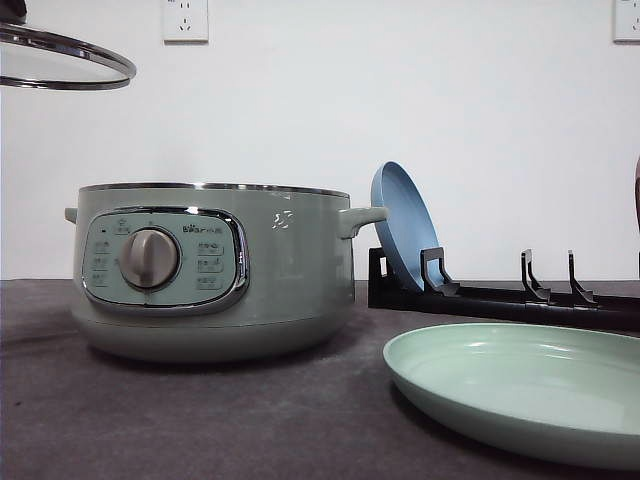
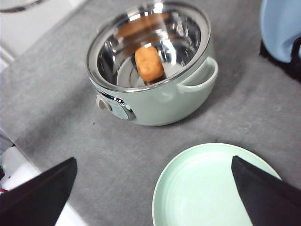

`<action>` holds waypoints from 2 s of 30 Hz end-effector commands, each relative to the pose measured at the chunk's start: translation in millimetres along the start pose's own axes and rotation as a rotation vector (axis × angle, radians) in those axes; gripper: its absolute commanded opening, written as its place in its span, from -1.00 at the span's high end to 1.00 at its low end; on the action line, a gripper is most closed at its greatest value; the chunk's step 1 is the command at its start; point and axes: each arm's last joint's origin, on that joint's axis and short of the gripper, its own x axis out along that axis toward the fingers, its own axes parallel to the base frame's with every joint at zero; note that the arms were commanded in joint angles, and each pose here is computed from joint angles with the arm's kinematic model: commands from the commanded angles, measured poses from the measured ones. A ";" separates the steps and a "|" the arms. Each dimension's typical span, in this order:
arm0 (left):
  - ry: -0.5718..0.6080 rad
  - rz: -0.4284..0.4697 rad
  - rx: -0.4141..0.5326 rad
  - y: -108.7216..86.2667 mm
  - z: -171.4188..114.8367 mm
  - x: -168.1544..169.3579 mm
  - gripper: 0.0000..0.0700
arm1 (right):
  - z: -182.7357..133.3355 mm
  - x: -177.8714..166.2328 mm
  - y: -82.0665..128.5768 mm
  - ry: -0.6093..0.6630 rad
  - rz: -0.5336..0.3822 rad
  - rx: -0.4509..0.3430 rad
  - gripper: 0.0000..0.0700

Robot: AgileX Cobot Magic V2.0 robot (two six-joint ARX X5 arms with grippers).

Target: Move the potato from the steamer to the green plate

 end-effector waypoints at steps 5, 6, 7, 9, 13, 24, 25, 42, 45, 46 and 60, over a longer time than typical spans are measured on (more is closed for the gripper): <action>-0.094 0.011 0.016 -0.3 10.2 -17.2 0.96 | 41.8 37.3 5.5 0.084 0.032 -0.106 -0.90; -0.094 0.011 0.016 -0.3 10.2 -17.2 0.96 | 48.8 45.8 6.2 0.103 0.036 -0.121 -0.90; -0.094 0.010 0.016 -0.3 10.2 -17.2 0.96 | 55.6 54.8 6.9 0.123 0.041 -0.134 -0.90; -0.094 0.010 0.016 -0.3 10.2 -17.0 0.96 | 68.4 73.5 8.6 0.167 0.062 -0.147 -0.90; -0.094 0.010 0.016 -0.3 10.2 -17.0 0.96 | 90.6 113.5 12.6 0.249 0.103 -0.170 -0.90; -0.094 0.010 0.018 -0.3 10.3 -16.8 0.96 | 121.0 220.4 25.3 0.331 0.154 -0.287 -0.90; -0.093 0.010 0.018 -0.3 10.3 -16.8 0.96 | 120.8 228.4 26.3 0.333 0.159 -0.304 -0.90; -0.084 0.008 0.007 -0.5 9.4 -16.5 0.96 | 98.4 317.0 23.3 0.313 0.090 -0.475 -0.90; -0.074 0.007 0.004 -0.6 8.5 -16.4 0.96 | 97.7 323.8 21.4 0.292 0.086 -0.481 -0.90; -0.072 0.007 0.003 -0.6 8.2 -16.3 0.96 | 97.0 326.1 20.9 0.290 0.086 -0.484 -0.90; -0.073 0.007 0.005 -0.6 8.2 -16.2 0.96 | 83.9 351.4 2.2 0.319 0.070 -0.465 -0.90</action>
